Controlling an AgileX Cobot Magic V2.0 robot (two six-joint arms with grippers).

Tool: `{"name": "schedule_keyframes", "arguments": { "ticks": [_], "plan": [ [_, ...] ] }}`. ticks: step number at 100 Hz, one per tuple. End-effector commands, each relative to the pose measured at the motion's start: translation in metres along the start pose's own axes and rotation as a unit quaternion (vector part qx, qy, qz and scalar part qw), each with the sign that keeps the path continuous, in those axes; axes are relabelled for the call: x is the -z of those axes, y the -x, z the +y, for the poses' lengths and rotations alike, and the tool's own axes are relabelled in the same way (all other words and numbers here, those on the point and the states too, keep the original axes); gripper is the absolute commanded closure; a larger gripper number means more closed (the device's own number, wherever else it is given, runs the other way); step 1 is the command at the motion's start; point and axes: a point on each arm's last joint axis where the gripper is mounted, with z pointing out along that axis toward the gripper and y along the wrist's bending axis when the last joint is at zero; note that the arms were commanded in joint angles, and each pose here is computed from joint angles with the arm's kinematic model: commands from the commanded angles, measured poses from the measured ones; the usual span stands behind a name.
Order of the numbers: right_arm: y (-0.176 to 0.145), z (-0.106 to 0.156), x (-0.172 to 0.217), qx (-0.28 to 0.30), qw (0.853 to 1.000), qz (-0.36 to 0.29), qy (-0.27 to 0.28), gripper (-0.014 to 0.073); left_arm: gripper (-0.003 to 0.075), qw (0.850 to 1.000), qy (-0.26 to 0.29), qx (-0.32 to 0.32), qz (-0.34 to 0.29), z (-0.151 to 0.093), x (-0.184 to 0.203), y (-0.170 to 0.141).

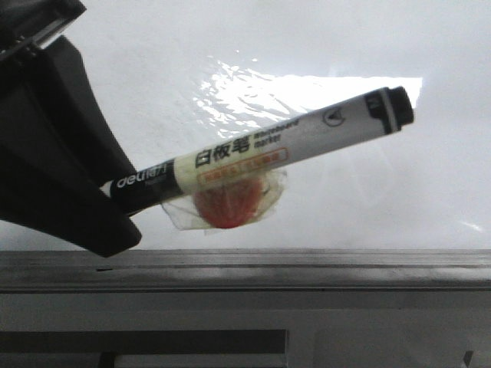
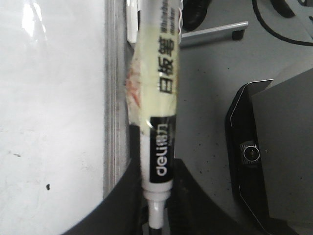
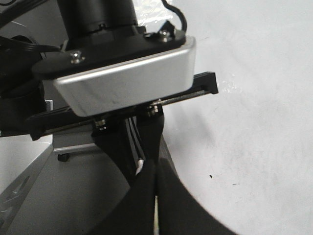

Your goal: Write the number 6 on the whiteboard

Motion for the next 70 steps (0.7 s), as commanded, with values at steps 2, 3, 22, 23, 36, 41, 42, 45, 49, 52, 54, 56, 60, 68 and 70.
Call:
{"name": "schedule_keyframes", "arguments": {
  "ticks": [2,3,22,23,36,41,42,45,49,52,54,56,60,68,70],
  "plan": [
    [0.013,-0.004,0.008,0.009,0.999,-0.031,-0.024,0.0665,0.0739,0.999,0.034,0.011,-0.035,0.007,0.011,0.011],
    [0.012,-0.004,0.008,0.009,0.999,-0.031,-0.023,0.0665,0.0739,0.999,0.035,0.01,-0.034,0.007,0.011,0.011],
    [0.012,-0.004,0.008,0.009,0.999,-0.029,-0.02,0.0661,0.0739,0.999,0.044,-0.011,-0.02,0.008,0.012,0.008],
    [0.012,-0.004,0.008,0.009,0.999,-0.029,-0.02,0.0659,0.0739,0.999,0.044,-0.012,-0.019,0.008,0.012,0.008],
    [0.011,-0.006,0.008,0.007,0.999,-0.028,-0.026,0.0575,0.0739,0.999,0.046,-0.013,-0.018,0.008,0.012,0.008],
    [0.01,-0.008,0.008,0.003,0.999,-0.023,-0.029,0.0512,0.0739,0.999,0.045,-0.011,-0.019,0.008,0.012,0.008],
    [0.009,-0.009,0.009,0.002,0.999,-0.021,-0.029,0.0503,0.0739,0.999,0.046,-0.011,-0.019,0.009,0.012,0.008],
    [0.008,-0.01,0.009,0.0,1.0,-0.015,-0.027,0.046,0.0739,0.999,0.046,-0.011,-0.02,0.009,0.012,0.008],
    [0.005,-0.012,0.01,-0.004,1.0,-0.004,-0.022,0.0396,0.0739,0.999,0.049,-0.011,-0.021,0.009,0.012,0.009],
    [0.003,-0.013,0.01,-0.007,1.0,0.006,-0.017,0.0347,0.0739,0.998,0.05,-0.011,-0.021,0.009,0.012,0.009],
    [0.001,-0.013,0.011,-0.009,1.0,0.014,-0.014,0.033,0.0739,0.998,0.051,-0.011,-0.022,0.009,0.012,0.009],
    [-0.001,-0.014,0.011,-0.01,1.0,0.021,-0.011,0.0307,0.0739,0.998,0.052,-0.011,-0.023,0.01,0.012,0.009],
    [-0.005,-0.016,0.013,-0.014,0.999,0.034,-0.007,0.0279,0.0739,0.998,0.056,-0.011,-0.025,0.01,0.012,0.009],
    [-0.01,-0.02,0.015,-0.022,0.998,0.054,-0.002,0.0262,0.0739,0.997,0.065,-0.011,-0.03,0.012,0.012,0.01],
    [-0.011,-0.02,0.015,-0.025,0.998,0.058,0.0,0.0262,0.0739,0.997,0.067,-0.011,-0.031,0.012,0.012,0.01]
  ]
}}
